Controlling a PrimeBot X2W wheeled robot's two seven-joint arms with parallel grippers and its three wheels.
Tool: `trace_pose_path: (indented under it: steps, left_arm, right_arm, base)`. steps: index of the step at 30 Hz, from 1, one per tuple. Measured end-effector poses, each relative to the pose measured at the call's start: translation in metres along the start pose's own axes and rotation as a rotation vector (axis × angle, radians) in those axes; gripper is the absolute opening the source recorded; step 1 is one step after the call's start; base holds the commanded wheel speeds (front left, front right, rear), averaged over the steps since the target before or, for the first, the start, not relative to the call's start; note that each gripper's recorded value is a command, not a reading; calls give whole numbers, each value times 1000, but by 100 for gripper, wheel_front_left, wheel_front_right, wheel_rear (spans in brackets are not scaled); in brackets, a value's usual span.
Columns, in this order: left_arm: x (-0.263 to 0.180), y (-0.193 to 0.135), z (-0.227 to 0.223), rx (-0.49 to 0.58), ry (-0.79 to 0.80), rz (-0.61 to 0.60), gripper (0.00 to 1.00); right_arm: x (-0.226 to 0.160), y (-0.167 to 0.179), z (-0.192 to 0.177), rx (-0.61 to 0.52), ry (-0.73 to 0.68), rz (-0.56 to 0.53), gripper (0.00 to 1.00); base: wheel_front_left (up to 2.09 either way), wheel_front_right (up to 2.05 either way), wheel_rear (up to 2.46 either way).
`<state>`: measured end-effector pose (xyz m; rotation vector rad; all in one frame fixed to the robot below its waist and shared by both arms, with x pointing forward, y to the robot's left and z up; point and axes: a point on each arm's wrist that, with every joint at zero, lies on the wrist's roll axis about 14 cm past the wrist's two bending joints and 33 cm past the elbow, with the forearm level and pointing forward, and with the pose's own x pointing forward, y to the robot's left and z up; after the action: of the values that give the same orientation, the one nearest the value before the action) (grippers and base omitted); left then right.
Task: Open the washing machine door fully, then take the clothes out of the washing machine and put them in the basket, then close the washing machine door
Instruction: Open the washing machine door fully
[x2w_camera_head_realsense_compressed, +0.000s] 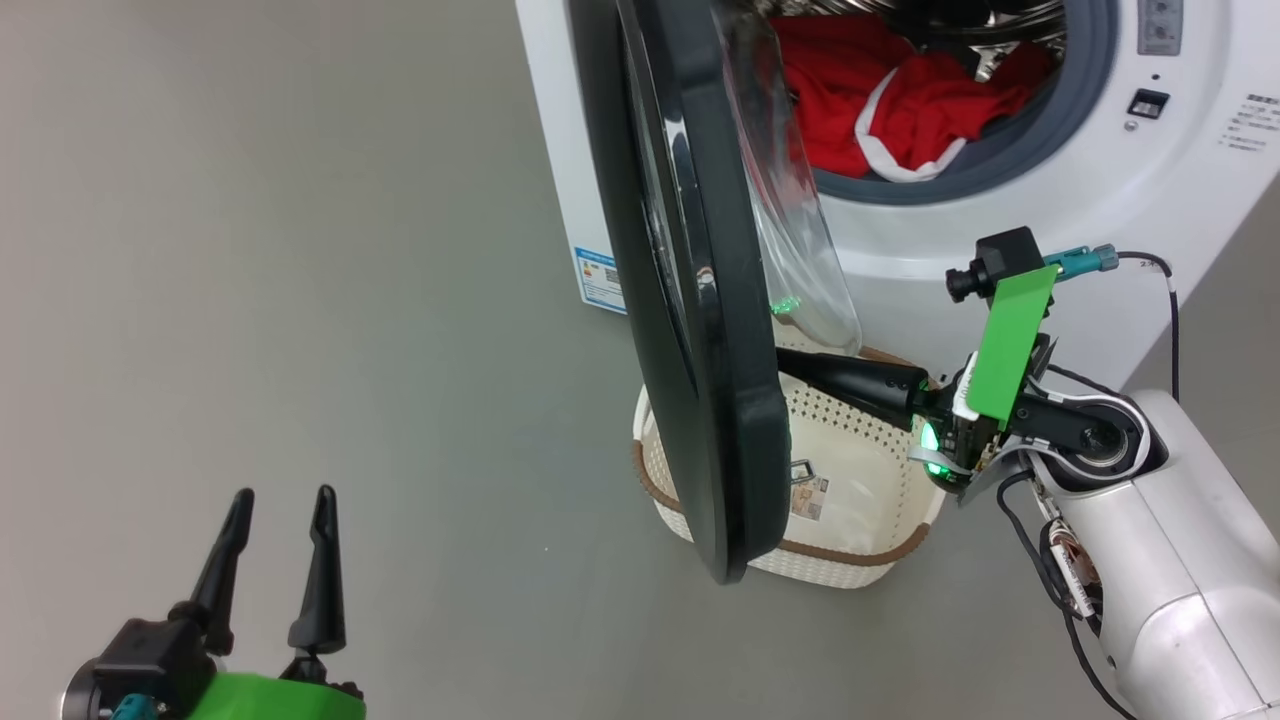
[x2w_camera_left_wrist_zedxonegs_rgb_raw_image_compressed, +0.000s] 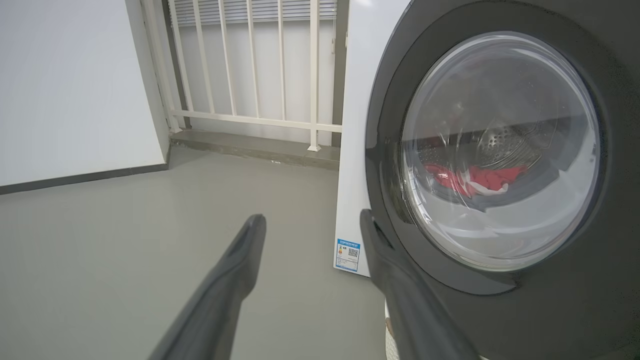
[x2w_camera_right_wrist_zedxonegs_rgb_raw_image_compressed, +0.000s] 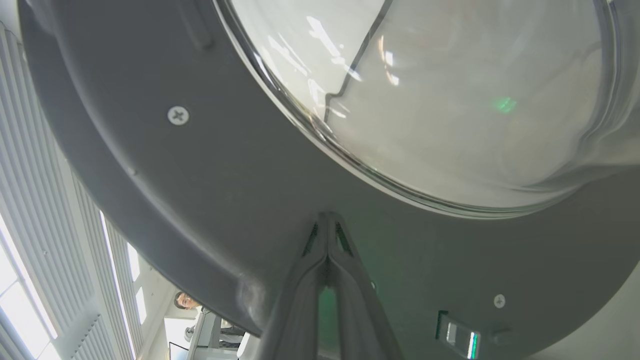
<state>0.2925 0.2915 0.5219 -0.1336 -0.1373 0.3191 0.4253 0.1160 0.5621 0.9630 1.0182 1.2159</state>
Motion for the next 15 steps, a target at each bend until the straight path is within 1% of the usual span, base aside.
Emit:
trace_pose_path:
  steps: [15]
  left_arm:
    - [-16, 22, 9, 10, -22, 68, 100]
  right_arm:
    - [28, 11, -16, -8, 72, 34, 0]
  base:
    - [0, 0, 0]
